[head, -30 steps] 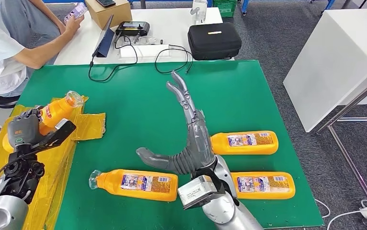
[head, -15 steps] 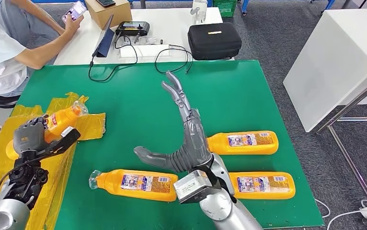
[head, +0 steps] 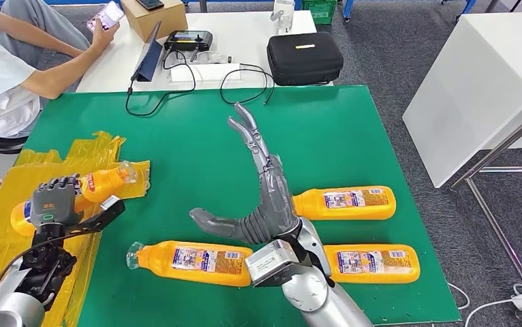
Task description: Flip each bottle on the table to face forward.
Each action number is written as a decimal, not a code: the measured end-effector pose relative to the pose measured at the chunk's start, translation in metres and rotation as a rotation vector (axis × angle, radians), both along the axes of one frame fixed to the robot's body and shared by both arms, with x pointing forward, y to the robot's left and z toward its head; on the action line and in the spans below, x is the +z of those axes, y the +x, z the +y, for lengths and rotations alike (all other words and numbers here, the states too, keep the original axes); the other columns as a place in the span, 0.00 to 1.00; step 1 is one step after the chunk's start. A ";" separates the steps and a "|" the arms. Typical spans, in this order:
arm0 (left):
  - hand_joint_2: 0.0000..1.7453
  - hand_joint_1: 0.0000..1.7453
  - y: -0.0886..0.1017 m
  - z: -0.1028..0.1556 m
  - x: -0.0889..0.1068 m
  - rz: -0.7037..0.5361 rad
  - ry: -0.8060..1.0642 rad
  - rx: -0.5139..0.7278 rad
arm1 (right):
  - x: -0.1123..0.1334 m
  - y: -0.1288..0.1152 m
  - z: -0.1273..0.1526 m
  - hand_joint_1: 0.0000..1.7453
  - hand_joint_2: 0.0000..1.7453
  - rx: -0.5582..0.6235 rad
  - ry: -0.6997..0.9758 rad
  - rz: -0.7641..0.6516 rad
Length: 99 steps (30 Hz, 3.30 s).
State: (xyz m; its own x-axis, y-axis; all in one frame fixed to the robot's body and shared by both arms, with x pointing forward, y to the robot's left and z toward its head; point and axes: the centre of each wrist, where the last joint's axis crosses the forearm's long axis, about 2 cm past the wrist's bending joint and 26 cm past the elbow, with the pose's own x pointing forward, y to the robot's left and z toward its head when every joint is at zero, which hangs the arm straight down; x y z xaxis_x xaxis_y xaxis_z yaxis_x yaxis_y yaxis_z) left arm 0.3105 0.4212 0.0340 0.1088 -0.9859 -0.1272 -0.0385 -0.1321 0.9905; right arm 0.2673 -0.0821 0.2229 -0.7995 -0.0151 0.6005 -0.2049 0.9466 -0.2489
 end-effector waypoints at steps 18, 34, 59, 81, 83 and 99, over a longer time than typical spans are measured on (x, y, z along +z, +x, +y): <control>1.00 0.58 -0.021 0.000 -0.008 0.027 0.147 -0.137 | -0.009 0.003 0.002 0.00 1.00 0.019 -0.010 0.019; 1.00 0.00 -0.011 0.013 -0.010 0.206 0.098 -0.146 | -0.013 0.004 0.003 0.00 1.00 0.025 -0.010 0.034; 1.00 0.00 -0.003 0.029 -0.001 0.244 0.125 -0.113 | -0.017 0.006 0.006 0.00 1.00 0.042 -0.011 0.055; 1.00 0.00 0.007 0.035 0.013 0.076 0.063 -0.158 | -0.021 0.008 0.006 0.00 1.00 0.031 -0.030 0.067; 1.00 0.00 0.008 0.034 0.014 0.066 0.051 -0.160 | -0.022 0.008 0.006 0.00 1.00 0.030 -0.036 0.071; 1.00 0.00 0.016 0.030 0.022 -0.121 -0.270 -0.177 | -0.030 0.010 0.005 0.00 1.00 0.018 -0.096 0.096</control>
